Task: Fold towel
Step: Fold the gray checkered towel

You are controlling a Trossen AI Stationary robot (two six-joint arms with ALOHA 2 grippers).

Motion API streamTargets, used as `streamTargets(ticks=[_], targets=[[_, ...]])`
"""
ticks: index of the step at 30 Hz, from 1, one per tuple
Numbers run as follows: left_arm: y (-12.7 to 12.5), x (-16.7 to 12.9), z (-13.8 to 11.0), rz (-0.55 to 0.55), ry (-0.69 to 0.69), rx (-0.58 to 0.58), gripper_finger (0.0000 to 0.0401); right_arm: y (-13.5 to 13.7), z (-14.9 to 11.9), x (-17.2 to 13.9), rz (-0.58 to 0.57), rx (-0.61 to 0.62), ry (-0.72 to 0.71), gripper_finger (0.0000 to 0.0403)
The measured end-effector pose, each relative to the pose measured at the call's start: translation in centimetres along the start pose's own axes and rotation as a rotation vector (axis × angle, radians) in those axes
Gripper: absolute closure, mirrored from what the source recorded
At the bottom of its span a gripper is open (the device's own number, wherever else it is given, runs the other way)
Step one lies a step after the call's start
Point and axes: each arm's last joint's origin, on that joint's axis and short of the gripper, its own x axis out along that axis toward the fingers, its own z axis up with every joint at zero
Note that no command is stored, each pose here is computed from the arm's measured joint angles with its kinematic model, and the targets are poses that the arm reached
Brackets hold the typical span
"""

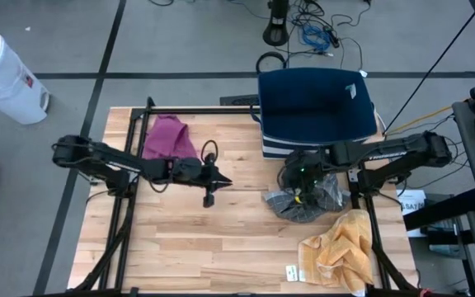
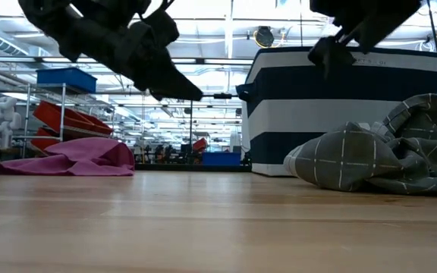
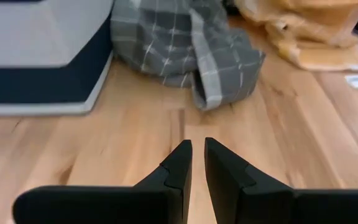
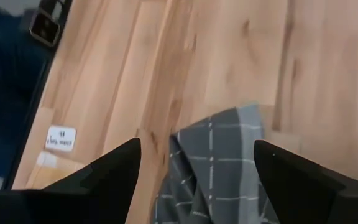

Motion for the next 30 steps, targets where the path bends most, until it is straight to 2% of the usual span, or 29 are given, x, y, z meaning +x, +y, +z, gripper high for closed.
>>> streamTargets(ticks=[13, 24, 30], targets=[[-0.3, 4.4, -2.6, -0.029, -0.089, -0.046, 0.0350, -0.4, -0.5, 2.4, -0.022, 0.035, 0.158, 0.0105], [-0.3, 4.6, -2.8, -0.029, -0.086, -0.049, 0.0350, -0.8, -0.6, 5.7, -0.051, 0.028, 0.278, 0.0105], [-0.3, 4.6, -2.8, -0.029, -0.086, -0.049, 0.0350, -1.2, -1.0, 7.6, -0.128, 0.001, 0.365, 0.0109]])
